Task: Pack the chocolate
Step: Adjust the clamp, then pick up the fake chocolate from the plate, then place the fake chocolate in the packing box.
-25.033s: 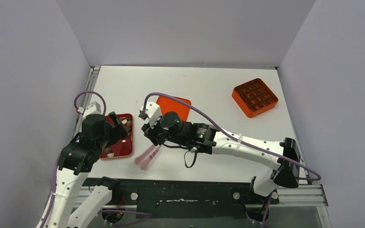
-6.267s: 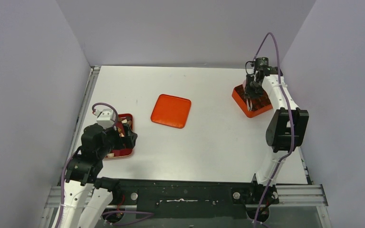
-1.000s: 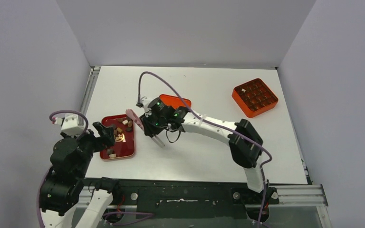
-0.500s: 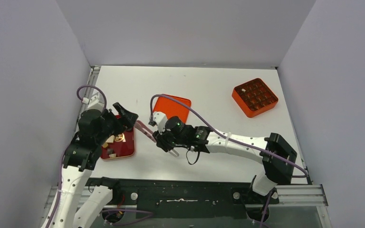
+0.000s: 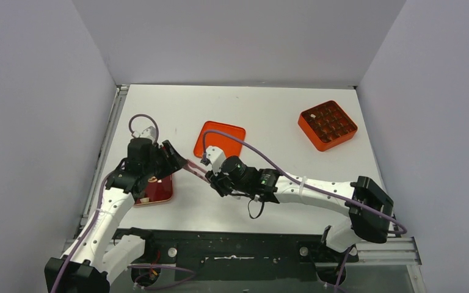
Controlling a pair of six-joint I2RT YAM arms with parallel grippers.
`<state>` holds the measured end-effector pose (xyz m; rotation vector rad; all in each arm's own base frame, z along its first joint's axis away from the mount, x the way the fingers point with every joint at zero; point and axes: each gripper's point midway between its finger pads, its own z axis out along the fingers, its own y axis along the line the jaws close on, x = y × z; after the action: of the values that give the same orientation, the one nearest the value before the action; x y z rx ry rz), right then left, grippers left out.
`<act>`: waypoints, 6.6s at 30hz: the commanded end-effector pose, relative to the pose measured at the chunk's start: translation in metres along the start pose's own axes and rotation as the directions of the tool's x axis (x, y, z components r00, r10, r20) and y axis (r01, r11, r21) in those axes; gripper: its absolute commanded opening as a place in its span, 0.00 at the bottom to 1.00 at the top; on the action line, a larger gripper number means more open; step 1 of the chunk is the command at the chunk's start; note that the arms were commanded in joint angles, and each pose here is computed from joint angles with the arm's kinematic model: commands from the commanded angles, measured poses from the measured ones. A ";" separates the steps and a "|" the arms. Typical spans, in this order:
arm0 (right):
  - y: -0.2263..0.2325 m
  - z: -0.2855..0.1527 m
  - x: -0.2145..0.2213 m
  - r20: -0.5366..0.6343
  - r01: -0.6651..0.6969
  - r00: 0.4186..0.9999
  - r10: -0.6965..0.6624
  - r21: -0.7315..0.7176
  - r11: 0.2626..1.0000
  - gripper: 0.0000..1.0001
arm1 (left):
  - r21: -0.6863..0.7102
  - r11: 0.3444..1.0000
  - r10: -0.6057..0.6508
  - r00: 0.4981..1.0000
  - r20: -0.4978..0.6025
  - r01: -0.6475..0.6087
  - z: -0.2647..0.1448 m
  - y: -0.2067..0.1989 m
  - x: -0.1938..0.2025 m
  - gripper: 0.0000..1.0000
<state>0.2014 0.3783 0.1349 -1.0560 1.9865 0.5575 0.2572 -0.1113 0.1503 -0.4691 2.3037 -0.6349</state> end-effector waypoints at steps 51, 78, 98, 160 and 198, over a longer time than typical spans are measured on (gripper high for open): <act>0.021 0.015 -0.094 -0.029 -0.036 0.999 0.036 -0.006 0.999 0.36 | -0.064 0.987 0.163 0.888 0.431 -0.150 -0.168 -0.020 -0.078 0.75; 0.052 0.144 -0.094 -0.128 0.044 0.991 -0.044 -0.009 0.999 0.36 | 0.016 0.972 0.152 0.684 0.714 -0.233 -0.295 -0.053 -0.101 0.97; 0.048 0.158 -0.082 -0.166 0.087 0.983 -0.084 0.013 0.996 0.28 | 0.017 0.968 0.162 0.679 0.717 -0.249 -0.297 -0.057 -0.104 0.97; -0.291 -0.195 -0.032 0.142 -0.460 0.853 0.501 0.659 0.595 0.25 | -0.087 0.996 -0.005 0.972 0.233 0.026 -0.035 0.041 -0.005 0.97; -0.400 -0.181 0.089 0.195 -0.767 0.344 0.918 0.623 0.155 0.28 | -0.158 0.961 0.248 0.961 0.120 -0.228 -0.044 0.016 -0.042 0.97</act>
<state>0.4073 -0.0113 0.1381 0.6390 2.6904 0.1667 0.2469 -0.0647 0.1667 -0.3319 2.3030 -0.3133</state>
